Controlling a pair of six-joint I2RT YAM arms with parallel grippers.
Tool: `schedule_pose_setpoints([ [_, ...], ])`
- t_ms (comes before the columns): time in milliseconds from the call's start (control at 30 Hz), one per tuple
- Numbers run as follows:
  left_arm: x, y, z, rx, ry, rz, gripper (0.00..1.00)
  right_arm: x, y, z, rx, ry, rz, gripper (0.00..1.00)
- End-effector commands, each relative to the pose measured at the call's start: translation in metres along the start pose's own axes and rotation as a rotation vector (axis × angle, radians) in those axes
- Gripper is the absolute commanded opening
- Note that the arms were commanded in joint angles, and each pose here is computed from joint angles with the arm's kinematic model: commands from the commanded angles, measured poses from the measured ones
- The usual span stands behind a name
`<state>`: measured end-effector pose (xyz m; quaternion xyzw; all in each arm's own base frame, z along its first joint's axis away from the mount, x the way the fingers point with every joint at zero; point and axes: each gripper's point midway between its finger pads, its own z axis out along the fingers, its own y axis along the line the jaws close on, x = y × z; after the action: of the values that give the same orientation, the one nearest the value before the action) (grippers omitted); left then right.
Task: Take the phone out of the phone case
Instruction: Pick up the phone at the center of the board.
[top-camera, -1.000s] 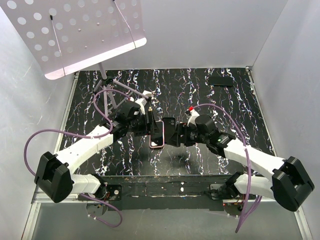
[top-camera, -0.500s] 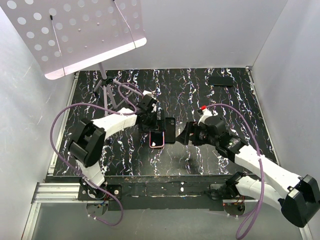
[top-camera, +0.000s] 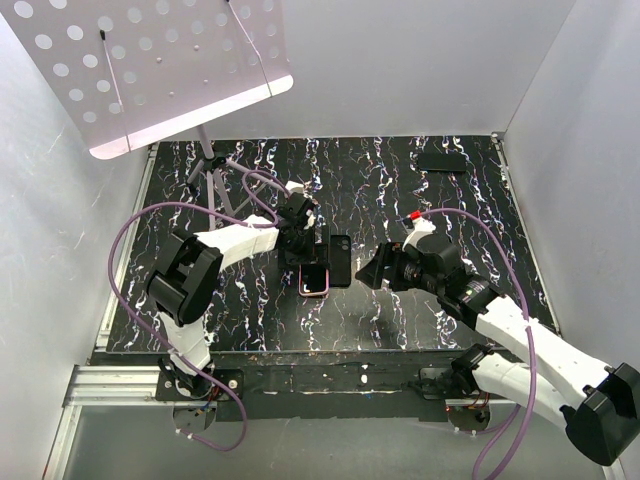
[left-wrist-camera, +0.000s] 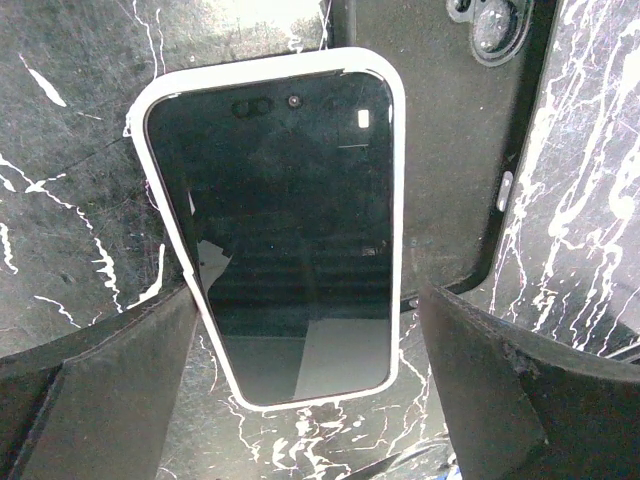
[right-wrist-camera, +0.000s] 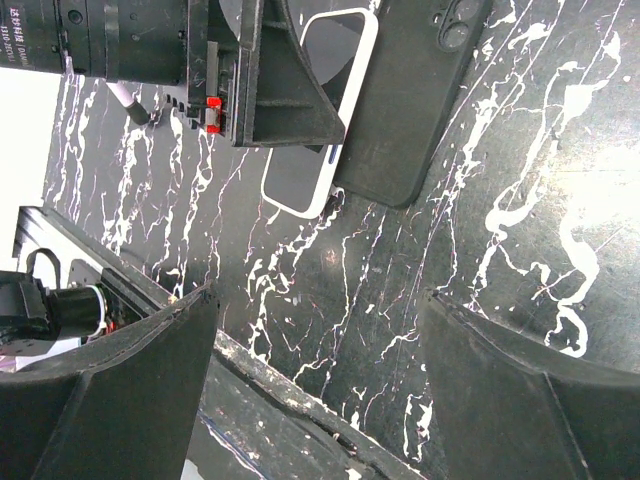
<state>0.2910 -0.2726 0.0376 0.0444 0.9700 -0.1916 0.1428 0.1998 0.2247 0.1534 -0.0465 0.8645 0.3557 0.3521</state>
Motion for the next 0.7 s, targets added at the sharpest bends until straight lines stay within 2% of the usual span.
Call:
schedule_pose_setpoints([
  [0,-0.003,0.009,0.011,-0.036,-0.011,0.023,0.89,-0.005,0.000,0.002,-0.004,-0.022,0.003,0.86],
  [233,-0.001,0.026,0.019,-0.135,-0.016,0.051,0.83,-0.003,-0.001,0.005,0.000,-0.012,0.011,0.86],
  [567,0.007,0.043,0.033,-0.280,-0.023,0.038,0.84,0.002,-0.004,0.010,0.006,0.007,0.022,0.86],
  [667,0.014,0.040,0.039,-0.259,-0.007,0.015,0.79,0.001,-0.004,0.010,0.008,0.007,0.023,0.86],
])
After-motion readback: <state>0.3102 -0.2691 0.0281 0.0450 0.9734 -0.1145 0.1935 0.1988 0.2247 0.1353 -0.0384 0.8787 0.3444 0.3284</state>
